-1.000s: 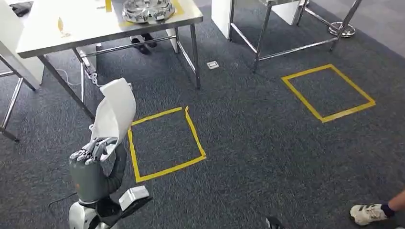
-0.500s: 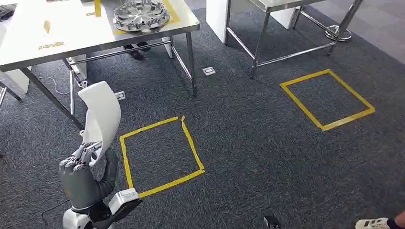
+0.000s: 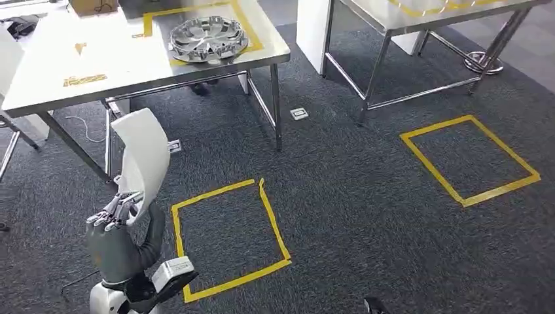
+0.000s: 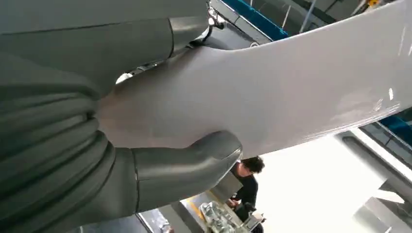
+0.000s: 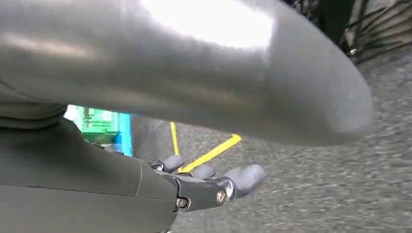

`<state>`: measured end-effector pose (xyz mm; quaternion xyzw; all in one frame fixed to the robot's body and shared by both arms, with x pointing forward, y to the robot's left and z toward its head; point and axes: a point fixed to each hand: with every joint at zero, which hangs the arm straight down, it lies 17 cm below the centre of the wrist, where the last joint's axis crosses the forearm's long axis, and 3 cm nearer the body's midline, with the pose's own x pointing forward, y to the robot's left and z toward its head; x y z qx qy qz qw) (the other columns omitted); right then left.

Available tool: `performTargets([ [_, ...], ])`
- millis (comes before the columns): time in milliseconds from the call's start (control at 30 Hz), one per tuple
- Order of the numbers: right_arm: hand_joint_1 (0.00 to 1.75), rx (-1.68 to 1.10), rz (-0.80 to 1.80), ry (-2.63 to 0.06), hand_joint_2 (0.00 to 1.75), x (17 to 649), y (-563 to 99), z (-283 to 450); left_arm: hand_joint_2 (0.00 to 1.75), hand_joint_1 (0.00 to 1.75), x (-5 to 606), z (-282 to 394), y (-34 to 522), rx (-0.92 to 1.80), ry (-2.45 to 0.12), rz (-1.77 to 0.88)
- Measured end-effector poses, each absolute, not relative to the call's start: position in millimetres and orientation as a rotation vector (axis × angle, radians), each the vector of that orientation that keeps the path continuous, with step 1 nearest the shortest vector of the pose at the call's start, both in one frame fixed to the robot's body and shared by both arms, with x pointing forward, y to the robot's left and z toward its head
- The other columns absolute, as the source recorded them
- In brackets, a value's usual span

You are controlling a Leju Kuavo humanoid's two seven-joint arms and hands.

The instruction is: Take the parts from the cabinet and place them on the table.

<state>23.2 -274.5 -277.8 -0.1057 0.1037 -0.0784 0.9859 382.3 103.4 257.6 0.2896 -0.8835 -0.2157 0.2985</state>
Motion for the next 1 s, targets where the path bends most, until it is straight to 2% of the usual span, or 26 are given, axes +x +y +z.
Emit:
performTargets([
  [1000,0.0,-0.186,-0.133,0.188,0.0,34.7,-271.4,-277.5,1.75,1.75,382.1,255.5,106.9,0.765,-2.338,-0.556],
])
